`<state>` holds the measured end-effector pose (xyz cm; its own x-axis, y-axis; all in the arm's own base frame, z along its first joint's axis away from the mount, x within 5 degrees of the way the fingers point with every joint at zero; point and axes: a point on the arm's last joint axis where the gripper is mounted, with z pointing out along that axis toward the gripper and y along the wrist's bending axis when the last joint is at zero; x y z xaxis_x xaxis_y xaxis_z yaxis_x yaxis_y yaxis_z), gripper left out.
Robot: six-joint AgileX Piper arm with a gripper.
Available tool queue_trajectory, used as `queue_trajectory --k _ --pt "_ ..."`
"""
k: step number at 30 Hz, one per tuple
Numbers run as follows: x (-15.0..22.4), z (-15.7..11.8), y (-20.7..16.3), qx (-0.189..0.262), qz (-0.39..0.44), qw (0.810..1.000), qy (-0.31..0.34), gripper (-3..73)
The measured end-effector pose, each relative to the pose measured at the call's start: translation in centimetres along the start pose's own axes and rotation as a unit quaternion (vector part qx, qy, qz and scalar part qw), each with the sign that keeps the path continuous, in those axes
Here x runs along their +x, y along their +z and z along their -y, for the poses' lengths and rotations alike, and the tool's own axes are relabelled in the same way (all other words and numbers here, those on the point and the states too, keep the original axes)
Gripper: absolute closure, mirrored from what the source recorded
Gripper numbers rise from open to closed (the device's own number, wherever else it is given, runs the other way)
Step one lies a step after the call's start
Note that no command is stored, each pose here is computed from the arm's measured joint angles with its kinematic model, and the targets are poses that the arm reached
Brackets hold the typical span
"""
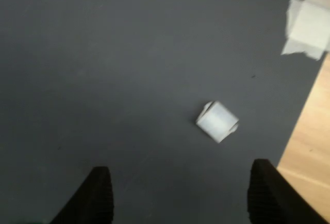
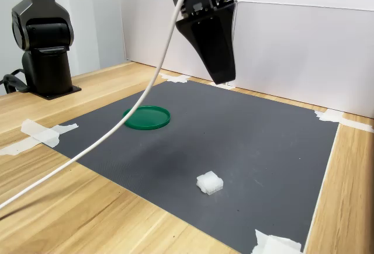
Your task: Grasp a white terminal and put it in the green lid.
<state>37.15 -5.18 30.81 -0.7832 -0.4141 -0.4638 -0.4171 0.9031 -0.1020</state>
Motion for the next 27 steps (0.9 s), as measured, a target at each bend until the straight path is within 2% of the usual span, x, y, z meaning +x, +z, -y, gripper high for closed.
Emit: queue_trajectory --k 6,11,19,27 --pt "0.5 0.6 1.0 0.003 -0.043 0.999 -0.025 5.0" --pt "0.1 0.8 0.8 0.007 -0.045 0.998 -0.048 5.0" --pt "-0.3 1.6 2.7 -0.021 -0.082 0.996 -0.038 5.0" --pt "0.1 2.4 4.9 -0.025 -0.116 0.987 -0.109 5.5"
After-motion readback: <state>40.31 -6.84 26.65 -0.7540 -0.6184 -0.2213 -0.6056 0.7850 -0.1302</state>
